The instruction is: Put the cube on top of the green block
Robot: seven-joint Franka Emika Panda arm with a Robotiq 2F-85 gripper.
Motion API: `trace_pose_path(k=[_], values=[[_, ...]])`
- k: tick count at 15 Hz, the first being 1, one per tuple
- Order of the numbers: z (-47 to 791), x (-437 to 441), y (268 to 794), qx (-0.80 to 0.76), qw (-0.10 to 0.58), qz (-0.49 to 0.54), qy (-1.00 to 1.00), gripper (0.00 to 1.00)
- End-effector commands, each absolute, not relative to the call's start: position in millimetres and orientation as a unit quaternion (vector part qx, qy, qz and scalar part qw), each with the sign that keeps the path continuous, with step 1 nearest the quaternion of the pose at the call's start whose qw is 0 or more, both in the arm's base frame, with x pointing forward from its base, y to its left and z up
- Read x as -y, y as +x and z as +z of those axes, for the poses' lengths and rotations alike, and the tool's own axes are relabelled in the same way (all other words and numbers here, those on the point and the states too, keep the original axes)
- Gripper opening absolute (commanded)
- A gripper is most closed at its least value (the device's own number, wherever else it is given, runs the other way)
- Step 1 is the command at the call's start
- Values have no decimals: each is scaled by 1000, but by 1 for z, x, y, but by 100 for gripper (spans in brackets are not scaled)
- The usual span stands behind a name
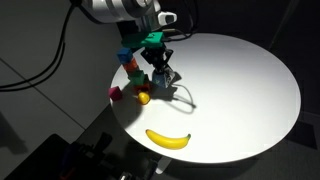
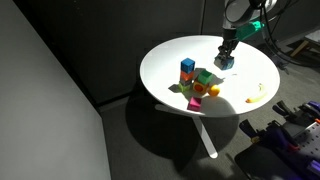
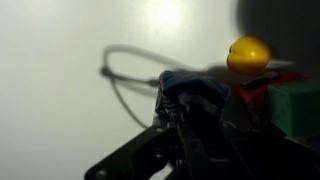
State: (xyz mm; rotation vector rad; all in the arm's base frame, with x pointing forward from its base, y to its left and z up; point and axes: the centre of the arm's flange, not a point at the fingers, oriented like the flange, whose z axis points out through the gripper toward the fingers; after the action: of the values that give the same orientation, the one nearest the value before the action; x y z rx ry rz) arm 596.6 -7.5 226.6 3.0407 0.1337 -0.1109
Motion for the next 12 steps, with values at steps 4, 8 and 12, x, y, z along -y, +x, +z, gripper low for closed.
trace_pose_path(k=[4, 8, 12], values=[[264, -24, 602, -118, 36, -21, 992, 6], [271, -45, 599, -160, 34, -27, 986, 7], [275, -58, 595, -193, 33, -39, 980, 7]])
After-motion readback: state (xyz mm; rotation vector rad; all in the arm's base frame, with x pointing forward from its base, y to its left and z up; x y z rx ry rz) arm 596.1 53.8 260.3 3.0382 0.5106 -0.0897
